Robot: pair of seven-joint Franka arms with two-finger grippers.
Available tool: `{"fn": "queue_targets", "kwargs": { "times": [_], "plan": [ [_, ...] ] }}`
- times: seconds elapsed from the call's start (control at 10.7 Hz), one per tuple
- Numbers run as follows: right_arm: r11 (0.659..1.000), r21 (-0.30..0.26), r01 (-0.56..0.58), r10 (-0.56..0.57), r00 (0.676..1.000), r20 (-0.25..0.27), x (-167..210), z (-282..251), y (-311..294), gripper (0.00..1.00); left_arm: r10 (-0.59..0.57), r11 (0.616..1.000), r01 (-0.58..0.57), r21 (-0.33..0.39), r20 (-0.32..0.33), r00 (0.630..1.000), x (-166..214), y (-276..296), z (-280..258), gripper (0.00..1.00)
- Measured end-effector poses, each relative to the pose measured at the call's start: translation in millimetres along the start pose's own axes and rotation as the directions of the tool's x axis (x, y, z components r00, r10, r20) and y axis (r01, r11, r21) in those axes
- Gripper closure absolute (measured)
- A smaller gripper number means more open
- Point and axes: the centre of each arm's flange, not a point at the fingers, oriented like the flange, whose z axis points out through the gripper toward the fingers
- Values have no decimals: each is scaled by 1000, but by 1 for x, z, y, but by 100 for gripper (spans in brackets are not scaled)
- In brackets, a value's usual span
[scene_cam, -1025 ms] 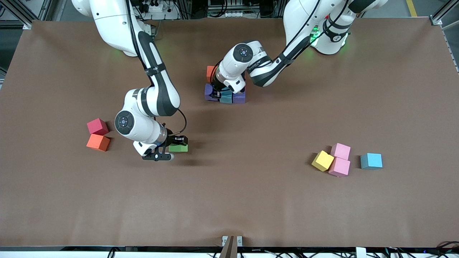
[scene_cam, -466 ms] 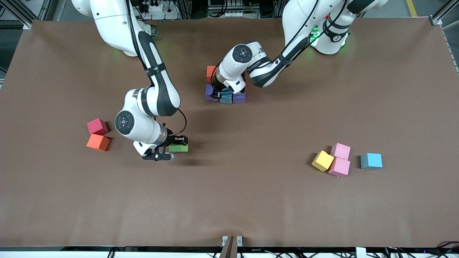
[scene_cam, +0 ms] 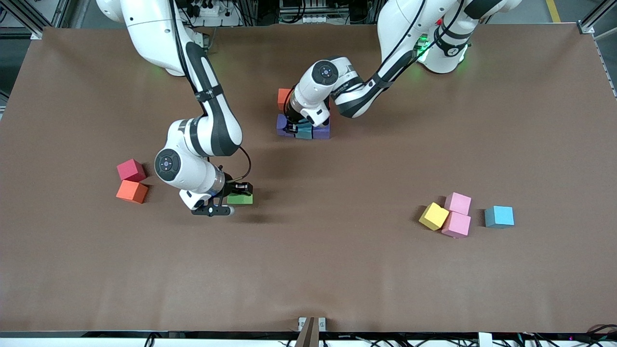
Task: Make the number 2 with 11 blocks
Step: 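Open the left gripper off purple while the right gripper carries green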
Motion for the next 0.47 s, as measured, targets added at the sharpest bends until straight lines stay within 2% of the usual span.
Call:
{"fn": "queue_targets", "kwargs": {
  "times": [0.09, 0.28, 0.47],
  "plan": [
    [1000, 0, 0, 0, 1000, 0, 0, 0, 0, 43, 0, 1000, 0, 0, 0, 1000, 0, 0, 0, 28],
    [1000, 0, 0, 0, 1000, 0, 0, 0, 0, 43, -2, 1000, 2, -2, -2, 1000, 1, 2, 0, 23],
    [1000, 0, 1, -1, 1000, 1, -1, 0, -1, 43, -5, 1000, 5, -5, -3, 1000, 3, 4, 0, 23]
  ]
}}
